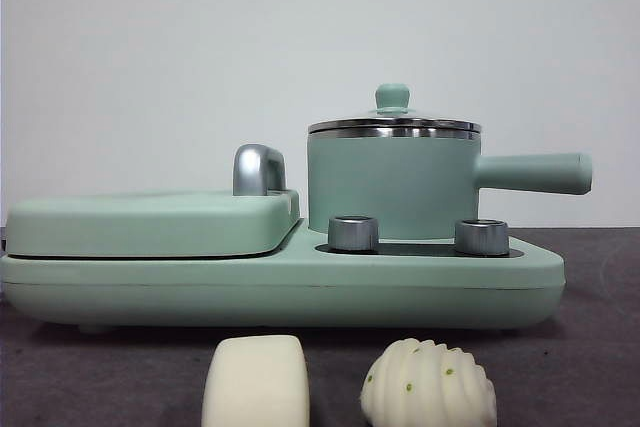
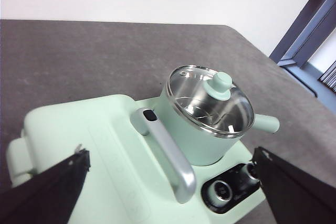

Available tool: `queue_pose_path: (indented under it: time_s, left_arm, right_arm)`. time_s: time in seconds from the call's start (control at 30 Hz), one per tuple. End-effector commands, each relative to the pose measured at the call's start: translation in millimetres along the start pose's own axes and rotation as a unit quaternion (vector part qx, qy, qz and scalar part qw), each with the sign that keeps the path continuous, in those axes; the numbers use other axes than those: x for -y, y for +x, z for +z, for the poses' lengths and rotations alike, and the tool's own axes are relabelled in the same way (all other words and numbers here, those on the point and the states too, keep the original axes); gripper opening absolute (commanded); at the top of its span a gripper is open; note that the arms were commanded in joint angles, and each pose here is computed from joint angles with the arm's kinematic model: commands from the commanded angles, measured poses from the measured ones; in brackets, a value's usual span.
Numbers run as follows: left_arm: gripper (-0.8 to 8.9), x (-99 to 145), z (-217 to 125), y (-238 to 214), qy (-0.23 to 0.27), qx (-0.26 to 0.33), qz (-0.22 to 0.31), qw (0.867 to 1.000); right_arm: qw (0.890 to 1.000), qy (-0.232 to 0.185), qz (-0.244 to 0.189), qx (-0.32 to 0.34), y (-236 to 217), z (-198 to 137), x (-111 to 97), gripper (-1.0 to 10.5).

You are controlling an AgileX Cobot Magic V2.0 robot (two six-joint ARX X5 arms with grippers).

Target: Put the buns in a small steamer

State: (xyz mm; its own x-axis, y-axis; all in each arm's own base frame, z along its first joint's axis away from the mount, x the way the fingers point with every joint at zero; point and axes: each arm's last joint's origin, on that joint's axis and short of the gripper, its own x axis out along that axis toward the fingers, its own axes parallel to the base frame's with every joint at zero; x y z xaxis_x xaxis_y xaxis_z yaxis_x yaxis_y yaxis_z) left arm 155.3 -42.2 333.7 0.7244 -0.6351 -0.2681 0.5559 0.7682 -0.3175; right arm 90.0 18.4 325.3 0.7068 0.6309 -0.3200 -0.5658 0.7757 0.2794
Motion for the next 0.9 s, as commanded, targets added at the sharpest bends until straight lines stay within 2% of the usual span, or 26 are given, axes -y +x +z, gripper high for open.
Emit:
queue_pose_path:
  time_s: [0.03, 0.2, 0.4, 0.5, 0.73, 0.9]
  left_arm:
    - [5.22, 3.6, 6.6, -0.7, -0.018, 0.008, -0.008, 1.000]
    - [5.22, 8.3, 13.5, 7.1, -0.015, -0.002, -0.026, 1.000]
    - [5.06, 14.6, 36.4, 37.0, -0.017, -0.040, -0.054, 0.998]
    - [4.96, 18.9, 51.0, 60.4, -0.012, -0.070, -0.070, 0.995]
    - [4.96, 36.5, 82.4, 128.2, 0.033, -0.142, -0.110, 0.983]
    - [4.95, 45.2, 88.5, 177.8, 0.044, -0.200, -0.109, 0.973]
  right_arm:
    - [1.000, -0.011, 0.002, 0.008, -2.3, 4.8, -2.3, 4.4]
    - [1.000, 0.006, 0.004, 0.008, -2.3, 4.8, -2.4, 4.4]
    - [0.999, 0.012, 0.030, 0.007, -2.3, 4.8, -3.9, 4.4]
    - [0.999, 0.015, 0.032, 0.006, -2.3, 4.8, -4.0, 4.4]
    - [0.999, 0.014, 0.035, 0.005, -1.9, 4.7, -4.7, 4.4]
    - [0.999, 0.014, 0.042, 0.003, -1.4, 4.5, -5.8, 4.4]
